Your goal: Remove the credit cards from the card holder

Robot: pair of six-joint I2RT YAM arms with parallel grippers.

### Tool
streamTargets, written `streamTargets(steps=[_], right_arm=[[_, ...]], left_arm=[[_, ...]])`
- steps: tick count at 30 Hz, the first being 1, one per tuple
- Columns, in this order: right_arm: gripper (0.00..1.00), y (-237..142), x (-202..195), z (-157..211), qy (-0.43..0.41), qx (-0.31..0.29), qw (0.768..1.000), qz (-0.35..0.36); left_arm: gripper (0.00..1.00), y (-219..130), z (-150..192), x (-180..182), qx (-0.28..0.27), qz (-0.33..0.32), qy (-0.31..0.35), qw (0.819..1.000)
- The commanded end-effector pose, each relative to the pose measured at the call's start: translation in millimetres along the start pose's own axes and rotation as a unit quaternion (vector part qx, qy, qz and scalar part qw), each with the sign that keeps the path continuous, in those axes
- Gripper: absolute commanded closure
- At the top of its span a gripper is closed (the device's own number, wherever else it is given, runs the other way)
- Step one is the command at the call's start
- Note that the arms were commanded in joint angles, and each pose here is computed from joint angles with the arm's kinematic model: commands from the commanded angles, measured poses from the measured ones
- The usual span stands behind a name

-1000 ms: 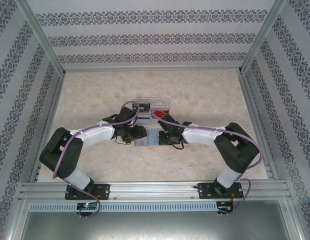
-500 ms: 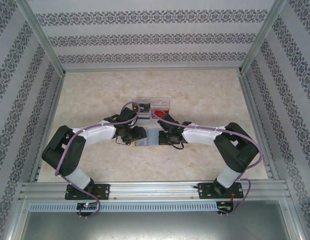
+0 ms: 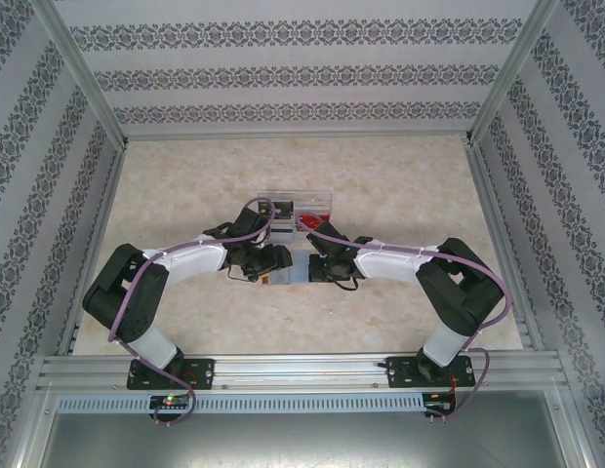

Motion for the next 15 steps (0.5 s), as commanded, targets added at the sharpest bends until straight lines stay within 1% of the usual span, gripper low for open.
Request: streamTargets(steps=[1, 11, 15], right_arm=[[1.0, 11.4, 0.8, 12.7, 0.0, 0.029, 1.0, 0.001], [1.0, 11.7, 1.5, 12.8, 0.0, 0.029, 1.0, 0.0], [1.0, 11.4, 0.6, 13.1, 0.001, 0.029, 1.0, 0.001]], left_arm=[[0.32, 0.4, 2.6, -13.4, 0.006, 0.023, 0.023, 0.999], [0.31, -1.5, 3.7, -24.7, 0.011, 0.046, 0.031, 0.998], [0.31, -11.6, -1.3, -18.6, -0.014, 0.022, 0.032, 0.999]])
Point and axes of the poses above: each hand's point on the last joint's axis, 136 mm out from that joint toward the fingers, its own y axis out along the fingers, its own x axis along the line the jaws close on, z = x × y, the point moved 3 cm from there along -y, back along the fingers, and after that the axes turned 13 degrees about -y, right-handed, at the moved point
